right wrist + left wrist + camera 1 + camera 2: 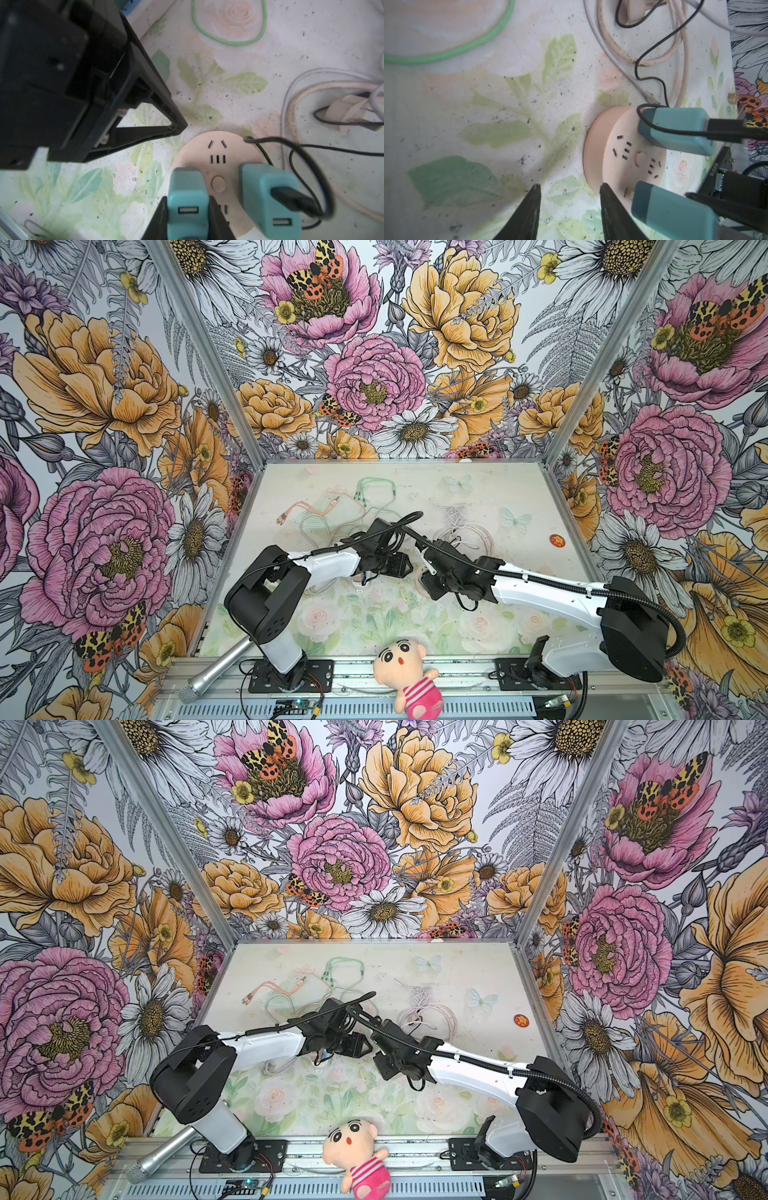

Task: Insert the plug
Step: 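Press the teal charger down into the pink socket with the right gripper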

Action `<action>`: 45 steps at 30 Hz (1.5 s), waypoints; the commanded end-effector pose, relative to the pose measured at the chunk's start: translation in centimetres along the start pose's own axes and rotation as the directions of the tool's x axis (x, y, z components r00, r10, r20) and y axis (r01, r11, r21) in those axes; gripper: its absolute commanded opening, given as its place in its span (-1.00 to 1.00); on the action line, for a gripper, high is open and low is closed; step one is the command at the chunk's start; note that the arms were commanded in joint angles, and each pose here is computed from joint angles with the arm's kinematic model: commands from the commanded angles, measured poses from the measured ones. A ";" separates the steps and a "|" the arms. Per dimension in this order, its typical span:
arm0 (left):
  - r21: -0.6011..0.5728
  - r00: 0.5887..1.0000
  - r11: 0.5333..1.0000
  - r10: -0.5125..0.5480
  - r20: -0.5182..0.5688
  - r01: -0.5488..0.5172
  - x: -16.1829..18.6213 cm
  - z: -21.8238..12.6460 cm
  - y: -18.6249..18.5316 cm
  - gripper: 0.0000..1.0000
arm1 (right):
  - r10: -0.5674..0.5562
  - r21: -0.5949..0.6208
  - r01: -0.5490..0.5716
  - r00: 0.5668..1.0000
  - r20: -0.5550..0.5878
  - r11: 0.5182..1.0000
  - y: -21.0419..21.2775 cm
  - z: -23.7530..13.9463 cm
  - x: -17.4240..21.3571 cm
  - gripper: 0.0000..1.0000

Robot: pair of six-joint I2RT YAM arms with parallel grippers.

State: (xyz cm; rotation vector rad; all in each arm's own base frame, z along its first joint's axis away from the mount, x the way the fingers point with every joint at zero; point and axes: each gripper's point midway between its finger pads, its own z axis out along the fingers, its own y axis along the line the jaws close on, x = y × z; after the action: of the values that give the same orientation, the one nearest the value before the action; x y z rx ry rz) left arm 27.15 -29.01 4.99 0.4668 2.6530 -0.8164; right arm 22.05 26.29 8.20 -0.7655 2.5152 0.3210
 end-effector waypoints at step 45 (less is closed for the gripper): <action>0.133 0.992 0.984 -0.115 -0.053 0.122 1.4 2.5 -0.8 -0.58 | -0.044 0.134 0.125 0.870 -0.490 0.983 -1.4 4.4 10.9 -1.00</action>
State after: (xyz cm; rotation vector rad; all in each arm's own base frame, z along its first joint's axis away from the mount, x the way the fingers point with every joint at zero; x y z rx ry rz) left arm 26.60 -30.63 4.15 0.3847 2.6488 -1.0410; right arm 23.13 28.52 6.21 -0.8059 2.5681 0.1486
